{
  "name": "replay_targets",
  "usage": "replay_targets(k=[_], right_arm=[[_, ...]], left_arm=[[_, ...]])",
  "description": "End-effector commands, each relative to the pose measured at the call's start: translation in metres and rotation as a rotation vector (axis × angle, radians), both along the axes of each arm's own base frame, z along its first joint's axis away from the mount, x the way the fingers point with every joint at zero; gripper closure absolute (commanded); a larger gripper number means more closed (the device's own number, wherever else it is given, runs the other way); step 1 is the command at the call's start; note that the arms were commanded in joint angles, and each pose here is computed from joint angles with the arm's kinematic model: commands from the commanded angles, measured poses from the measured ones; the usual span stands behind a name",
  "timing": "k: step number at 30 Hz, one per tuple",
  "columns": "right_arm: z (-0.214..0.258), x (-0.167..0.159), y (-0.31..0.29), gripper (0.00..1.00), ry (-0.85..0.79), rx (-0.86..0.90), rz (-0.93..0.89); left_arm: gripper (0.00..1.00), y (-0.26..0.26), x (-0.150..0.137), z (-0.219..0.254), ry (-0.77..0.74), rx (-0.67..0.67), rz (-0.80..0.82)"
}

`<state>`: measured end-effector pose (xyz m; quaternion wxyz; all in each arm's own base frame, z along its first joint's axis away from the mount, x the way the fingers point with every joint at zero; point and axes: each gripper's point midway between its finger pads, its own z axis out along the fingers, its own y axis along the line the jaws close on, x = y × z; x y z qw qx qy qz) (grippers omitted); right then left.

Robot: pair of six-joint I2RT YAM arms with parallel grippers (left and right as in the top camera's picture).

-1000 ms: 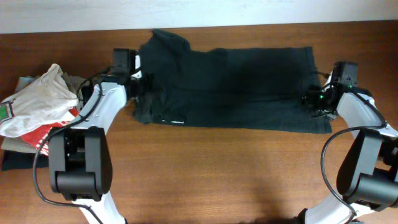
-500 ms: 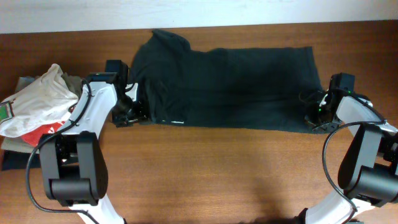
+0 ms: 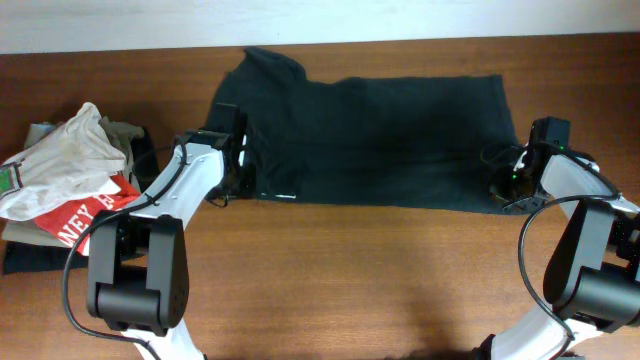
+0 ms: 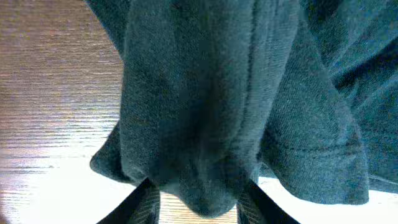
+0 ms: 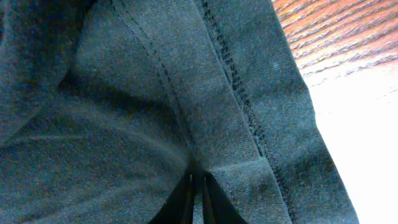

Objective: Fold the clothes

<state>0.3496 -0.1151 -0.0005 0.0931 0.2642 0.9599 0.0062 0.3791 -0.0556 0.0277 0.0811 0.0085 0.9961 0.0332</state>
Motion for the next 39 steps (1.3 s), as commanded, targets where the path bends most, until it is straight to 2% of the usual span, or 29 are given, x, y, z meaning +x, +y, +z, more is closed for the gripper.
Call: replay_targets(k=[1, 2, 4, 7, 8, 10, 12, 13, 15, 17, 22, 25, 28, 29, 30, 31, 32, 33, 35, 37, 39], right_arm=[[-0.015, -0.011, 0.002, 0.9, 0.054, 0.005, -0.004], [-0.015, -0.011, 0.002, 0.9, 0.054, 0.005, -0.004], [-0.015, -0.012, 0.002, 0.9, 0.054, 0.005, -0.005], [-0.015, -0.01, 0.001, 0.9, 0.047, 0.003, -0.004], [-0.015, -0.01, 0.001, 0.9, 0.047, 0.003, -0.005], [-0.015, -0.01, 0.001, 0.9, 0.047, 0.002, -0.005], [-0.016, -0.02, -0.002, 0.91, 0.094, -0.022, -0.011], [-0.016, -0.035, -0.009, 0.95, 0.157, -0.063, -0.022], [-0.014, -0.057, -0.018, 0.96, 0.252, -0.122, -0.062], [-0.013, -0.075, -0.015, 0.96, 0.319, -0.099, -0.084], [-0.007, -0.118, -0.014, 0.96, 0.469, -0.042, -0.189], [0.0, -0.122, -0.014, 0.96, 0.471, -0.024, -0.203], [0.03, -0.094, -0.013, 0.96, 0.321, -0.001, -0.199], [0.046, -0.082, -0.013, 0.96, 0.252, 0.005, -0.202], [0.066, -0.068, -0.013, 0.93, 0.17, 0.012, -0.202], [0.084, -0.054, -0.017, 0.68, 0.089, 0.001, -0.203], [0.091, -0.045, -0.019, 0.53, 0.04, -0.005, -0.202], [0.093, -0.032, -0.02, 0.48, -0.016, 0.002, -0.197], [0.086, -0.025, -0.021, 0.52, -0.025, 0.008, -0.195], [0.07, -0.026, -0.017, 0.54, 0.016, 0.043, -0.191], [0.051, -0.017, -0.009, 0.59, 0.024, 0.107, -0.18]], left_arm=[[0.99, 0.0, 0.004, 0.008, -0.038, -0.006, 0.008], [0.99, 0.007, 0.005, 0.009, -0.045, 0.036, 0.015], [1.0, 0.041, 0.009, 0.02, -0.073, 0.202, 0.057], [0.99, 0.098, 0.031, 0.048, -0.182, 0.396, 0.165], [0.99, 0.11, 0.042, 0.052, -0.234, 0.397, 0.204], [1.0, 0.114, 0.044, 0.051, -0.24, 0.366, 0.221], [0.99, 0.103, 0.028, 0.039, -0.157, 0.305, 0.191], [0.99, 0.099, 0.011, 0.031, -0.081, 0.286, 0.174], [0.99, 0.093, -0.019, 0.02, 0.046, 0.256, 0.152], [0.99, 0.077, -0.055, 0.013, 0.199, 0.164, 0.146], [0.99, 0.077, -0.11, 0.023, 0.422, 0.183, 0.195], [0.99, 0.072, -0.12, 0.031, 0.449, 0.188, 0.192], [0.99, 0.069, -0.105, 0.052, 0.307, 0.215, 0.166], [0.84, 0.07, -0.096, 0.06, 0.239, 0.21, 0.172], [0.36, 0.069, -0.082, 0.068, 0.154, 0.192, 0.18], [0.26, 0.067, -0.07, 0.074, 0.084, 0.177, 0.186], [0.23, 0.066, -0.06, 0.077, 0.034, 0.167, 0.189], [0.2, 0.065, -0.047, 0.079, -0.021, 0.155, 0.194], [0.18, 0.06, -0.027, 0.082, -0.103, 0.123, 0.197], [0.18, 0.044, -0.01, 0.084, -0.163, 0.03, 0.185], [0.18, 0.035, -0.001, 0.085, -0.194, -0.029, 0.175]])
